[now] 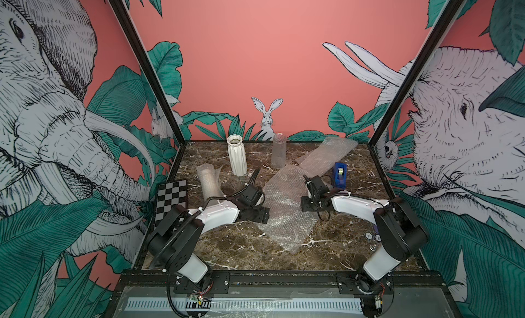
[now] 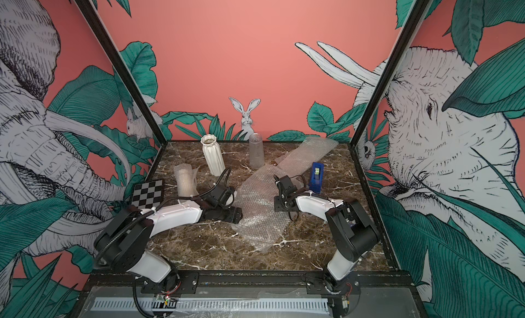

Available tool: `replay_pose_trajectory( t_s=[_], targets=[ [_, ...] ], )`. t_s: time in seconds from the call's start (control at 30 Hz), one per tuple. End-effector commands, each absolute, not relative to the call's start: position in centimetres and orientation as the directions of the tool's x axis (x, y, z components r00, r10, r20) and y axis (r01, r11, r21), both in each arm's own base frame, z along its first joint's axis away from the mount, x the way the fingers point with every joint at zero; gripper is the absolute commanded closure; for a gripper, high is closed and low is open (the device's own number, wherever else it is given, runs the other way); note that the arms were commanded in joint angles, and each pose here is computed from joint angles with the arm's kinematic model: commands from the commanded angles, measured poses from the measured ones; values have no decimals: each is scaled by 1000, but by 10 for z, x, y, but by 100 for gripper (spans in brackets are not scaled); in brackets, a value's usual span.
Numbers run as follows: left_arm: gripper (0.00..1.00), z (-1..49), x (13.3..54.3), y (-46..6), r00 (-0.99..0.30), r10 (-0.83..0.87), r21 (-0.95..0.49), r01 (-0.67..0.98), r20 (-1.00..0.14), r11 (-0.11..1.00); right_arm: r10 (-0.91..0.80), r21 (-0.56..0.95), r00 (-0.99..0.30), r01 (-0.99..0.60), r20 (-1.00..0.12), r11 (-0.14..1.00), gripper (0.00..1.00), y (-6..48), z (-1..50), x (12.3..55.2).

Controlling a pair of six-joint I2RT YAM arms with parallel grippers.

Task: Wrap vases in bubble wrap
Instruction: Adjust the bubble wrap at the center of the board.

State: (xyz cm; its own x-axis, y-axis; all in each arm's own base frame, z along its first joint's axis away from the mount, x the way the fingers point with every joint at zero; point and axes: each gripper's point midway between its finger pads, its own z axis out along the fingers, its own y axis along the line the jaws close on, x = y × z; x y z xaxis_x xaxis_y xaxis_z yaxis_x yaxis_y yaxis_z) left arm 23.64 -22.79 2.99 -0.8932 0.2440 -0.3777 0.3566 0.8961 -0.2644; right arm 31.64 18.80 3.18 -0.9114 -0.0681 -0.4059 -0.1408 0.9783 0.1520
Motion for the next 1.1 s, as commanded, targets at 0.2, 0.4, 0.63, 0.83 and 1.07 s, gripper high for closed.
replay_pose_trajectory(
  t_s=[0.2,0.4,0.63,0.83,1.07],
  targets=[
    [15,17,164,-189,-943,220,-225,278,-251,934,-162,155,-920,-229,-356,961,38,213,23,302],
    [15,34,163,-211,-927,204,-306,302,-313,903,-191,85,-905,-240,-381,967,31,213,29,327],
    [15,42,164,-237,-916,220,-352,339,-335,872,-214,87,-896,-267,-389,960,30,219,30,353],
    [15,64,175,-240,-880,217,-334,374,-423,865,-227,92,-870,-294,-438,951,27,221,52,358],
    [7,140,215,-229,-736,267,-161,454,-622,876,-174,111,-759,-309,-628,945,19,203,122,354]
  ],
)
